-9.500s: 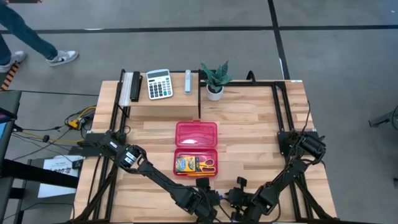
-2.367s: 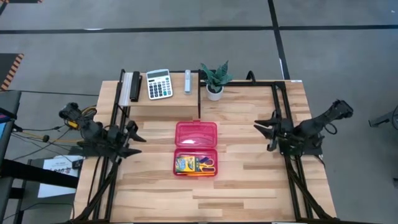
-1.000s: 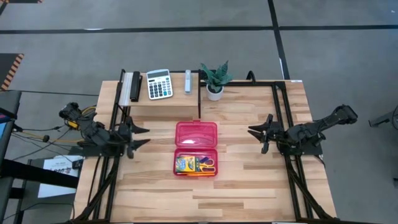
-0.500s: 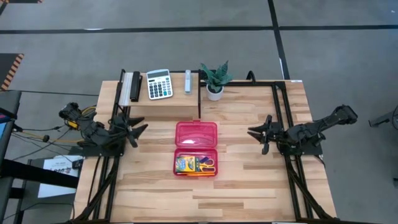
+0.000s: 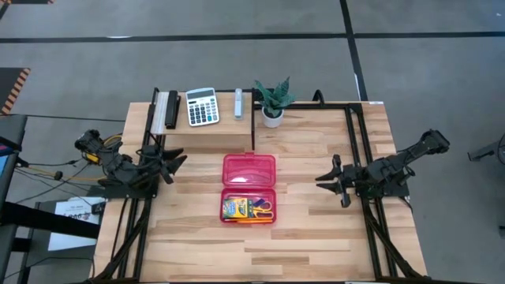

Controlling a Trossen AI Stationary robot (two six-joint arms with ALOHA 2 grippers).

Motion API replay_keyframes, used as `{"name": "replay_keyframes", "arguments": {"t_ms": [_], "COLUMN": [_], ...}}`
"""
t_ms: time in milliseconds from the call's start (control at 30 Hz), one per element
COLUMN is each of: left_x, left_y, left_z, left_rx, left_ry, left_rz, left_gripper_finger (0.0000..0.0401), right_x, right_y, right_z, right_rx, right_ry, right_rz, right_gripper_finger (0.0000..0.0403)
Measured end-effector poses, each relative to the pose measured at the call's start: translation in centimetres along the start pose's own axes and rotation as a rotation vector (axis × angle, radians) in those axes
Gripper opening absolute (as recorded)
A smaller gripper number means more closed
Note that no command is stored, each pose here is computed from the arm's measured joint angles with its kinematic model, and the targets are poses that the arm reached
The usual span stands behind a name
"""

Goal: Pack school essentials
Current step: Close the red supply box

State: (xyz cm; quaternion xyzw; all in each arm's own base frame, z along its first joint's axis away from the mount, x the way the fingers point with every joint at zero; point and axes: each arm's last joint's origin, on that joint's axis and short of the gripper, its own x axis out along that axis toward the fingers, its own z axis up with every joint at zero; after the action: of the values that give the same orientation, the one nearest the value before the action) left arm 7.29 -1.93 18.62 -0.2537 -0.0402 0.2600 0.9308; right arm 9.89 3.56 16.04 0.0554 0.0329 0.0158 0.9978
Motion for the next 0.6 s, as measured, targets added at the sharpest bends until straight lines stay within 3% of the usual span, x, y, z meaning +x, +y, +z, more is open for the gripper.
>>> {"name": "replay_keyframes", "arguments": {"t_ms": [100,167,267,400,433,500,600], "left_x": [0.0,-0.1,-0.5,-0.9,-0.9,-0.7,0.0], "left_y": [-0.1,-0.5,-1.8,-3.5,-4.1,-5.4,-8.1], "left_z": [0.3,1.2,3.9,6.5,7.0,8.0,9.1], "left_rx": [-0.033,-0.128,-0.235,-0.241,-0.219,-0.165,0.010], "left_ry": [-0.037,-0.084,-0.108,-0.153,-0.150,-0.129,-0.070], "left_rz": [0.026,0.021,-0.159,-0.376,-0.393,-0.389,-0.346], "left_gripper_finger": [0.0209,0.0209,0.0209,0.0209,0.0209,0.0209,0.0209], "right_x": [0.0,0.0,0.1,0.1,0.2,0.2,0.2], "right_y": [-0.1,-0.3,-0.5,-0.8,-0.8,-0.9,-1.0], "right_z": [0.1,0.2,0.2,0.2,0.3,0.5,1.1], "right_rx": [-0.100,-0.160,-0.208,-0.268,-0.250,-0.095,0.047], "right_ry": [-0.007,-0.015,-0.013,-0.012,-0.017,-0.048,-0.106], "right_rz": [-0.028,-0.070,-0.094,-0.129,-0.136,-0.141,-0.151], "right_gripper_finger": [0.0107,0.0107,0.0107,0.0107,0.0107,0.0107,0.0107]}}
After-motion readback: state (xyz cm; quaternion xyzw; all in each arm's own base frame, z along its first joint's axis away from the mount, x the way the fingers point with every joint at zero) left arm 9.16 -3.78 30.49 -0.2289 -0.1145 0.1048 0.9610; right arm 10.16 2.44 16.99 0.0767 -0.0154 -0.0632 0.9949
